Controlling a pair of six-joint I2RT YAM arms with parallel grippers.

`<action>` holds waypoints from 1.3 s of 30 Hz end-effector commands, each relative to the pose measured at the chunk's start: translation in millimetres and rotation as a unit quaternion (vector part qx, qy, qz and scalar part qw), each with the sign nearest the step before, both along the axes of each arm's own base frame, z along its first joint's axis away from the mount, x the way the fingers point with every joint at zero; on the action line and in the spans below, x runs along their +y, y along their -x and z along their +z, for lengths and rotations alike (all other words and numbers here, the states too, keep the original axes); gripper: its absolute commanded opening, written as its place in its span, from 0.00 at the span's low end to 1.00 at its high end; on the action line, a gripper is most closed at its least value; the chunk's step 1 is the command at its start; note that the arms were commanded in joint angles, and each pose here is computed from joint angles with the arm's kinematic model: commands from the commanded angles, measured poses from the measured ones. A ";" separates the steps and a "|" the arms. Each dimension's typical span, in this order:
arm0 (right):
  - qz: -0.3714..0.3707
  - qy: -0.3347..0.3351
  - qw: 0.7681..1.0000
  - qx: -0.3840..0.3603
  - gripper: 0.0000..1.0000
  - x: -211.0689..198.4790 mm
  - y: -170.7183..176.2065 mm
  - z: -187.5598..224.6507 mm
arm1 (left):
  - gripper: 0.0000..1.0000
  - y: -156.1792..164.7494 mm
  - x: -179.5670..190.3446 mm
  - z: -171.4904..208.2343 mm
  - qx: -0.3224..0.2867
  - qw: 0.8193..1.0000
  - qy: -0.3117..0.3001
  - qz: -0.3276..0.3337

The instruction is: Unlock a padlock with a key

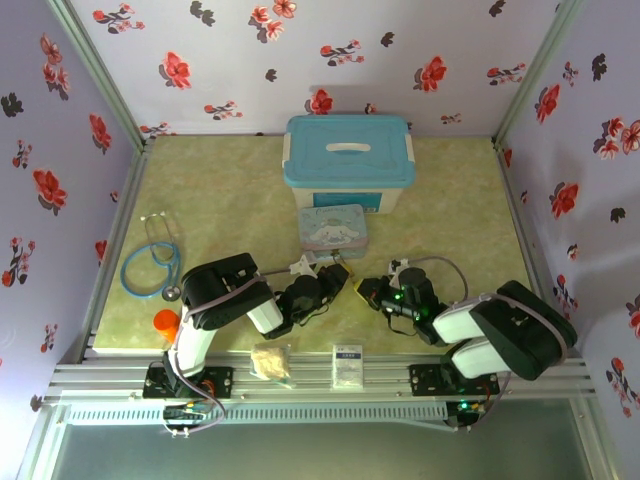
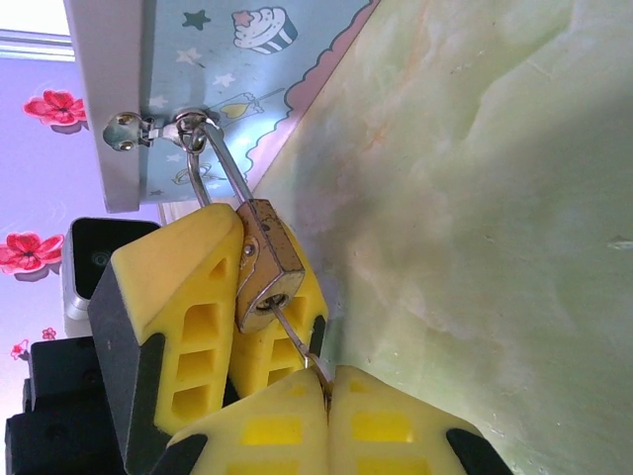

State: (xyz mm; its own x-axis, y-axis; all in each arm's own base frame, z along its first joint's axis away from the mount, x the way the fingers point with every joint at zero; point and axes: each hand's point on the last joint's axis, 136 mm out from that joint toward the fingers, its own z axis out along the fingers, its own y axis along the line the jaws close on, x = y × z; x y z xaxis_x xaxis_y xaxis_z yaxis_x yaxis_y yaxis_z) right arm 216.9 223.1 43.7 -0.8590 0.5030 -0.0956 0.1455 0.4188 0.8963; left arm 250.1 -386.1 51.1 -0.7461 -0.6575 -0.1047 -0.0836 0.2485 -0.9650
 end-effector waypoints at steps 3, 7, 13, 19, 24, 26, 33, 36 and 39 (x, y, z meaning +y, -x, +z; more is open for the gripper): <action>-0.042 -0.039 0.997 -0.042 0.00 -1.2 -21.7 22.8 | 0.00 17.6 -18.6 -0.7 0.003 0.999 0.002 -0.045; -0.037 -0.050 0.997 -0.055 0.00 6.1 -26.7 32.1 | 0.00 18.6 -22.1 -0.4 0.005 0.999 0.005 -0.050; -0.031 -0.057 0.995 -0.072 0.00 13.5 -33.9 42.8 | 0.00 21.6 -20.9 -2.4 0.010 0.999 0.005 -0.052; -0.024 -0.082 0.994 -0.074 0.00 20.3 -39.8 48.5 | 0.00 22.5 -21.1 1.5 0.008 0.998 0.010 -0.054; -0.015 -0.117 0.992 -0.046 0.00 21.9 -40.1 39.8 | 0.00 21.4 -24.5 15.3 -0.001 0.998 0.024 -0.058; -0.008 -0.113 0.993 -0.044 0.00 23.0 -38.0 37.1 | 0.00 20.9 -27.0 20.5 -0.004 0.998 0.032 -0.062; -0.011 -0.129 0.991 -0.037 0.00 12.7 -39.4 43.2 | 0.00 20.4 -26.6 18.0 0.000 0.997 0.032 -0.064; -0.004 -0.145 0.989 -0.021 0.00 16.3 -41.6 46.3 | 0.00 19.9 -27.6 23.1 -0.008 0.997 0.033 -0.067; 0.004 -0.157 0.987 -0.021 0.00 21.0 -45.2 53.2 | 0.00 20.1 -30.1 26.7 -0.010 0.997 0.037 -0.071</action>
